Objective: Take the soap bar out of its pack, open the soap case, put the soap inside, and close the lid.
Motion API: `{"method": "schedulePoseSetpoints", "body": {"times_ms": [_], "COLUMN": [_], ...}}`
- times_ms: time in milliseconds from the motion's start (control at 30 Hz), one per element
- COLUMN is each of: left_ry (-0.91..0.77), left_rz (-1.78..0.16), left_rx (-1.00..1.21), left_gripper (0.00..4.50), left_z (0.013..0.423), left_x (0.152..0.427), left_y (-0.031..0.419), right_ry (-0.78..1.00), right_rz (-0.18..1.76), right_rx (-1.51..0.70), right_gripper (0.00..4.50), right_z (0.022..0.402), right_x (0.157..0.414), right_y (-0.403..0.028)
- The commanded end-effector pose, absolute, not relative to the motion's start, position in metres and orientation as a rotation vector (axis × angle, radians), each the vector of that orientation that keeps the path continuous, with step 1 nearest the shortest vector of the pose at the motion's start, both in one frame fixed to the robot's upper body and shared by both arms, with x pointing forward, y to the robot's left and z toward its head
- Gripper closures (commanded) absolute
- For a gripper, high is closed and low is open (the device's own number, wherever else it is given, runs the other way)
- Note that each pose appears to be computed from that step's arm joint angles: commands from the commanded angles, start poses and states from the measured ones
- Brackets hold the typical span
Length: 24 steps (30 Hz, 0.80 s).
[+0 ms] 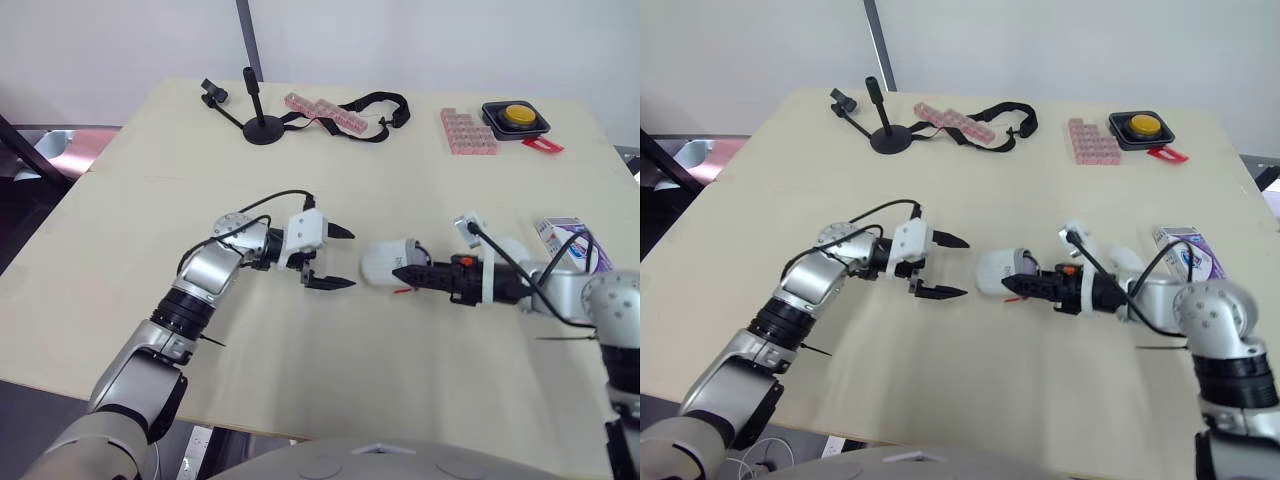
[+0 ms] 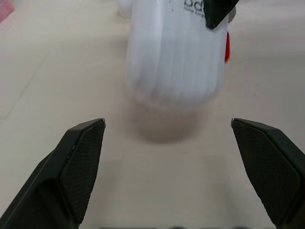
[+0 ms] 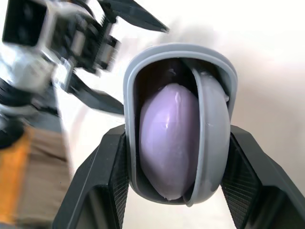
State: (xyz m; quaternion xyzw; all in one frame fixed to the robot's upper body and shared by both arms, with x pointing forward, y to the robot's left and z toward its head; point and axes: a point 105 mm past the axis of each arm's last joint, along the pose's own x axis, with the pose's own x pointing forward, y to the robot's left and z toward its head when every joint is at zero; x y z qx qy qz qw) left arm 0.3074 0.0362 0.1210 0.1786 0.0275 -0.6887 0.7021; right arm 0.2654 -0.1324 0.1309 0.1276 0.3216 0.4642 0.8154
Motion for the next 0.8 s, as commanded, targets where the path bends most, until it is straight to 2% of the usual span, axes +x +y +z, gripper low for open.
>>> {"method": "schedulePoseSetpoints", "body": {"times_ms": [33,133,300,533,800], "left_ry": [0.073,0.083,0.048,-0.002,-0.070], "left_rz": [-1.539,-1.550,-1.573,-1.586,-1.575], "left_rx": [0.332,0.286,0.266,0.377,0.398], "left_gripper": [0.01,0.01,0.01,0.01,0.01], "left_z": [0.147,0.157,0.166,0.147,0.140], "left_x": [0.308,0.304,0.293,0.286,0.285], "left_y": [0.033,0.025,0.007,-0.008,-0.024], "right_ry": [0.665,0.674,0.644,0.633,0.660], "right_rz": [1.062,1.076,1.099,1.163,1.213], "right_rx": [-0.138,-0.478,-0.805,-0.958,-0.961], "right_gripper": [2.38,2.38,2.38,2.38,2.38], "right_z": [0.144,0.146,0.157,0.165,0.166], "right_x": [0.264,0.265,0.270,0.265,0.264], "right_y": [-0.127,-0.129,-0.123,-0.106,-0.097]}}
